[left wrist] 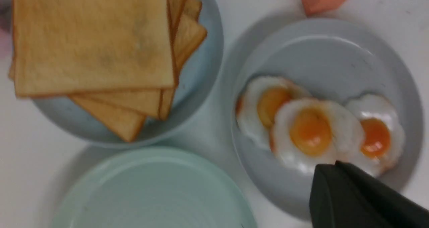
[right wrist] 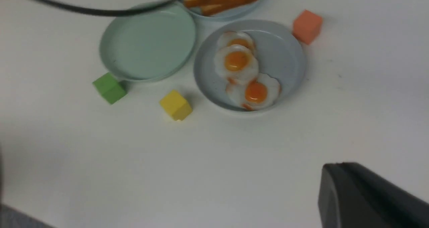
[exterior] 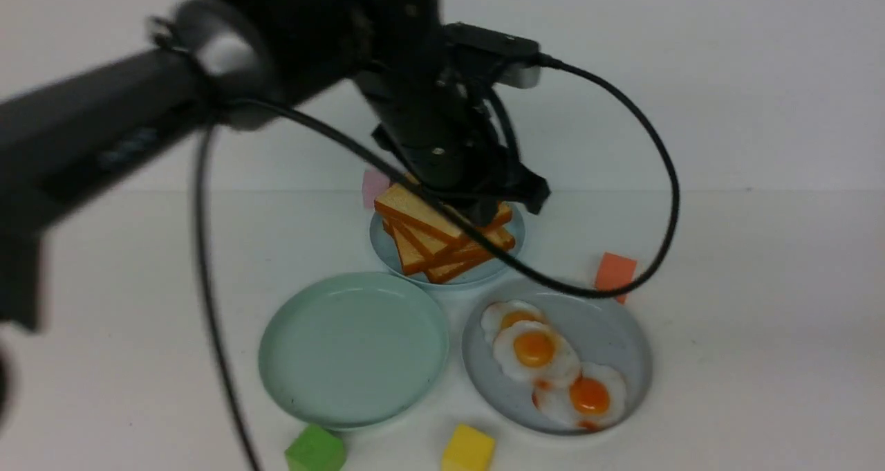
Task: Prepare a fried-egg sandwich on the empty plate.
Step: Use the left arm to grab a slice of bread
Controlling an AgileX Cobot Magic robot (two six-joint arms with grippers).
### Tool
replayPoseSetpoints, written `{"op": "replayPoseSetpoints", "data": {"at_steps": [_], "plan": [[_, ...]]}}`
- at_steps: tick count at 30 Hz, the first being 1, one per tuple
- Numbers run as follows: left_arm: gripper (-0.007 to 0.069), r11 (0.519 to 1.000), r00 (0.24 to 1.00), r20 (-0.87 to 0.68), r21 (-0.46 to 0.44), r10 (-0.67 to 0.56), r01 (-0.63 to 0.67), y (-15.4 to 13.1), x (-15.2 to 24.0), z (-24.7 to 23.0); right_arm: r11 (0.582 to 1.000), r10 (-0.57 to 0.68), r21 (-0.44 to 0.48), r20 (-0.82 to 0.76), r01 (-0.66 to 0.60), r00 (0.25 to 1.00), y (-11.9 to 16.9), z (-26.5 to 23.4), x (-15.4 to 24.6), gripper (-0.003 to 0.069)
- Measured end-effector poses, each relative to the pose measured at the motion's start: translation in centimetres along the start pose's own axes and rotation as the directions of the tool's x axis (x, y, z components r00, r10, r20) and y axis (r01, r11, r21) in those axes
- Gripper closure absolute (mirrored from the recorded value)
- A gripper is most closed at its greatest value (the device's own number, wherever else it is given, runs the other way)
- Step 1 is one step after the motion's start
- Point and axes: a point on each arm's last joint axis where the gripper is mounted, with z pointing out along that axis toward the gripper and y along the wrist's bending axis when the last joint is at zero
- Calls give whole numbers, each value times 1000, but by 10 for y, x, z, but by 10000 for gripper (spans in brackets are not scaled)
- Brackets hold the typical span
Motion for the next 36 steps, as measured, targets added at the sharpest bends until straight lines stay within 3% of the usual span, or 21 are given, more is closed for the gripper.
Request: {"op": "replayPoseSetpoints", "data": {"at_steps": [4,8,11,14,36], "plan": [[606,996,1000,3,-86,19,-19,8,-11,25,999,-43,-30,-13,42,999,1,2,-1,642],[495,989,999,4,-139,46,-45,16,-14,56,997,-74,-24,-17,73,997,0,2,-1,638],[351,981,996,41,-181,77,-69,21,-16,79,997,-78,-18,-20,78,997,0,2,-1,635],[269,981,997,73,-192,39,-24,26,-15,96,997,-78,-18,-20,78,997,0,2,-1,631],[246,970,992,111,-240,66,-38,42,-12,125,997,-69,-43,-8,69,998,2,2,-2,610]]}}
